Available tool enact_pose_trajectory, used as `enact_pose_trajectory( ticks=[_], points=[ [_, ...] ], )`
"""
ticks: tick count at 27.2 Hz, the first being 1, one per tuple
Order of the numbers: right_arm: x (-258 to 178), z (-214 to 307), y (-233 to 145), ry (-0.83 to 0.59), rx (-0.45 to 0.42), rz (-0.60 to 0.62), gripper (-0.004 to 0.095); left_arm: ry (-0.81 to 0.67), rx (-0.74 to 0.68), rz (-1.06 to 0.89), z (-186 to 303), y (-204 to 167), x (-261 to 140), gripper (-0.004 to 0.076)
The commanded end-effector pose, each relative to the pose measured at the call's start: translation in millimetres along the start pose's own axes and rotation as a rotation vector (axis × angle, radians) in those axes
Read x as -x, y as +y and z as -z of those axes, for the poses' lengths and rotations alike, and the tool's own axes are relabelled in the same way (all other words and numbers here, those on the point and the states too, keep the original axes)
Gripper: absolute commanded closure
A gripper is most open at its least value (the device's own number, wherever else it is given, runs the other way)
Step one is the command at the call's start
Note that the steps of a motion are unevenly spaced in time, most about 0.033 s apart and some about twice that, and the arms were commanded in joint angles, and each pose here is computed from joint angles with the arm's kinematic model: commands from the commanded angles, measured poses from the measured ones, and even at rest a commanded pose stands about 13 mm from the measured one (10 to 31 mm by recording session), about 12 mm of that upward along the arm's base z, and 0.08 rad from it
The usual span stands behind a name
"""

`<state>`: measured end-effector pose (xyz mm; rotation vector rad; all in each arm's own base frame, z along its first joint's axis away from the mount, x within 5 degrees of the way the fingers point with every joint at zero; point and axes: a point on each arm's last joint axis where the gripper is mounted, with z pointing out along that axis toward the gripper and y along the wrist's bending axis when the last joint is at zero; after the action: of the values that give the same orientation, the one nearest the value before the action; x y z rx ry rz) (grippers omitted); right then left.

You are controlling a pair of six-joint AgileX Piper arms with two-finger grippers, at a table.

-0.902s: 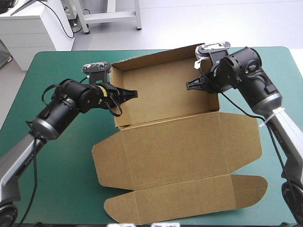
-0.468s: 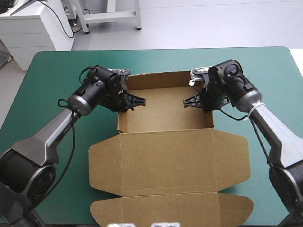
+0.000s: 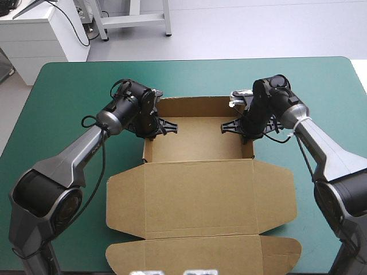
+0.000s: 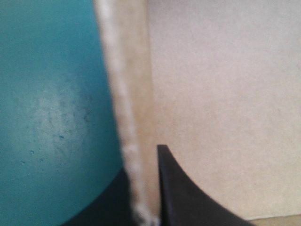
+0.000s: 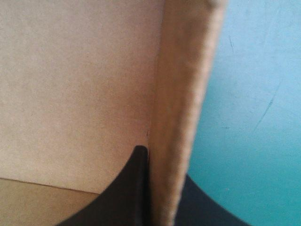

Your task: Fold the box

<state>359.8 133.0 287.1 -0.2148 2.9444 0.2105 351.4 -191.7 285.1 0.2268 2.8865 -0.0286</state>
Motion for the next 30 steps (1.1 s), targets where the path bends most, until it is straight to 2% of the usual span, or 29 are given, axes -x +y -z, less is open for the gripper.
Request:
enact_pose_trajectory(
  ticks=[1,6,9,12,17,19,21,25,28,29,30],
  points=[
    [-1,21,7,-0.044,0.057,0.039,0.0929,-0.017,0.016,-0.041,22,2,-3,0.0731],
    [1,13,6,-0.027,0.047,0.063,0.0917,0.005,0.022,-0.083,12,0,-1,0.0728],
    [1,12,6,-0.025,0.047,0.071,0.0864,0.017,0.023,-0.083,7,0,-1,0.0688],
    [1,12,6,-0.027,0.039,0.084,0.0724,0.015,0.028,-0.084,7,0,0,0.0596],
    [1,12,5,-0.027,0.034,0.073,0.0417,0.013,0.032,-0.086,7,0,0,0.038],
    [1,12,5,-0.027,0.03,0.058,0.0344,0.009,0.033,-0.086,8,0,0,0.0309],
    [2,14,4,-0.035,0.022,0.044,0.0298,-0.005,0.033,-0.092,12,0,2,0.0274],
    [15,43,4,-0.153,-0.012,0.0,0.0283,-0.143,-0.009,-0.106,51,-1,18,0.0274],
    [17,67,9,-0.224,0.028,-0.004,0.0281,-0.228,-0.036,-0.105,78,-1,22,0.0314],
    [17,74,10,-0.241,0.042,-0.004,0.0281,-0.251,-0.042,-0.129,87,0,22,0.0347],
    [13,89,11,-0.281,0.05,-0.001,0.0281,-0.294,-0.048,-0.237,104,2,18,0.0507]
  ],
)
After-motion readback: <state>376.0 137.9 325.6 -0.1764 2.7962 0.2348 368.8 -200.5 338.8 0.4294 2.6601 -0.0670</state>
